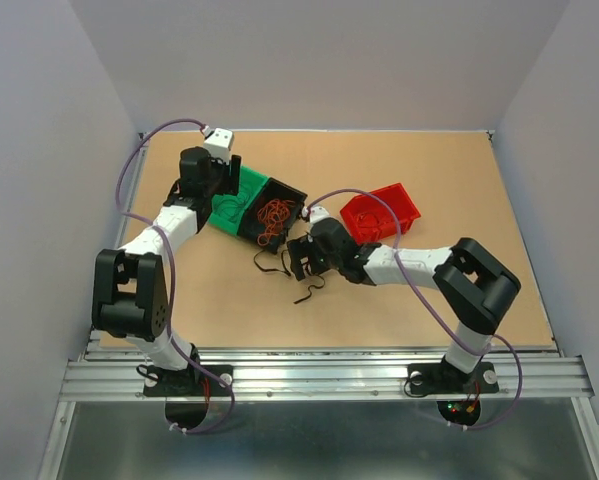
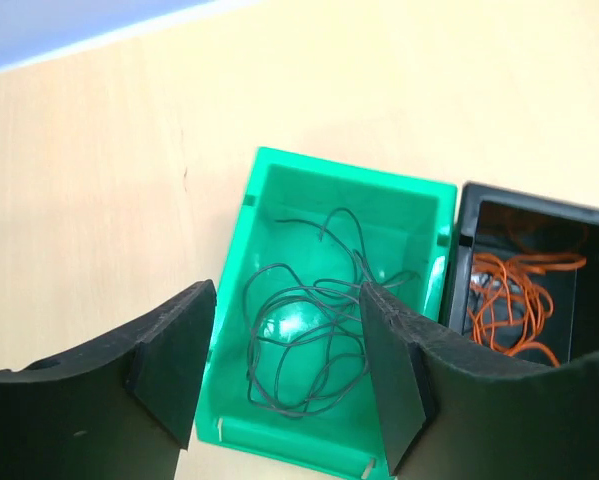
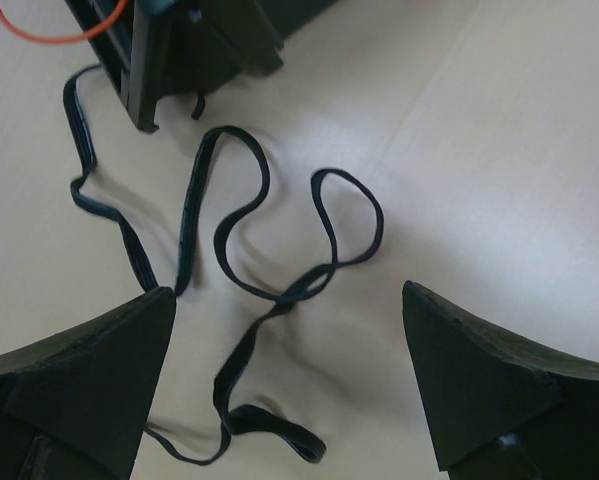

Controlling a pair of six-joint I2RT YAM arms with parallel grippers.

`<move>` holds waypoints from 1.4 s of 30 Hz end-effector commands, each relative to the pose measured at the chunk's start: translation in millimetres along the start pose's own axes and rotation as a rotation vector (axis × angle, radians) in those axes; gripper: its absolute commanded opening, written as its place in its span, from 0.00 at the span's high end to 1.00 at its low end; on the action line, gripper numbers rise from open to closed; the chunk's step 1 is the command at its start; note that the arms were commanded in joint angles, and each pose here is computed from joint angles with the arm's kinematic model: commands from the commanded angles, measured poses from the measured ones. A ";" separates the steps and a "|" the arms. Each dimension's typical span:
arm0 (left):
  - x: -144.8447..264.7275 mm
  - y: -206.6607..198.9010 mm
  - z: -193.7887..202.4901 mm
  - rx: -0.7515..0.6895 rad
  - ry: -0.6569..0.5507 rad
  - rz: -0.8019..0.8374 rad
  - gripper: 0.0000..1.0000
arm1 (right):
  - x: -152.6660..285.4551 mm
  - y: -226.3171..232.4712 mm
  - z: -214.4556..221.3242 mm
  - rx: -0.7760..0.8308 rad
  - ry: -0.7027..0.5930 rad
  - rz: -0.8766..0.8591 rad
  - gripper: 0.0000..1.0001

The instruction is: Untangle the cables

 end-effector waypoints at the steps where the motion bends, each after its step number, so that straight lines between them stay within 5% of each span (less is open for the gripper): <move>1: 6.8 -5.3 -10.2 -0.024 -0.068 0.016 0.29 | -11.5 21.1 -17.6 0.014 -0.031 0.000 0.00; 16: 17.1 -5.6 -12.6 -0.030 -0.088 0.002 0.29 | -50.4 47.1 4.6 0.114 0.124 0.139 0.04; 20: 17.9 -5.3 -12.8 -0.031 -0.089 0.001 0.29 | -53.5 43.3 11.8 0.145 0.169 0.161 0.42; 21: 18.2 -5.1 -13.3 -0.034 -0.090 0.000 0.29 | -50.8 43.0 12.1 0.150 0.170 0.162 0.66; 22: 17.8 -5.8 -13.0 -0.035 -0.089 0.002 0.29 | -48.6 42.8 12.4 0.153 0.171 0.163 0.77; 25: 18.6 -5.7 -13.3 -0.035 -0.091 0.001 0.29 | -35.0 45.0 10.7 0.164 0.158 0.152 0.99; 32: 23.1 -5.8 -14.0 -0.039 -0.102 0.001 0.29 | 4.5 28.3 14.3 0.137 0.079 0.201 0.99; 42: 29.0 -7.9 -15.1 -0.044 -0.120 0.011 0.29 | 106.6 26.8 -73.3 0.014 -0.315 0.179 0.99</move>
Point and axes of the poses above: each gripper's point midway between its finger pads, its own x axis back along the fingers, its own y axis along the line the jaws close on, z = x × y, the point moved 8 cm from there along x, back along the fingers, and after that the axes turned 8 degrees about -x, right-handed, at the moved point
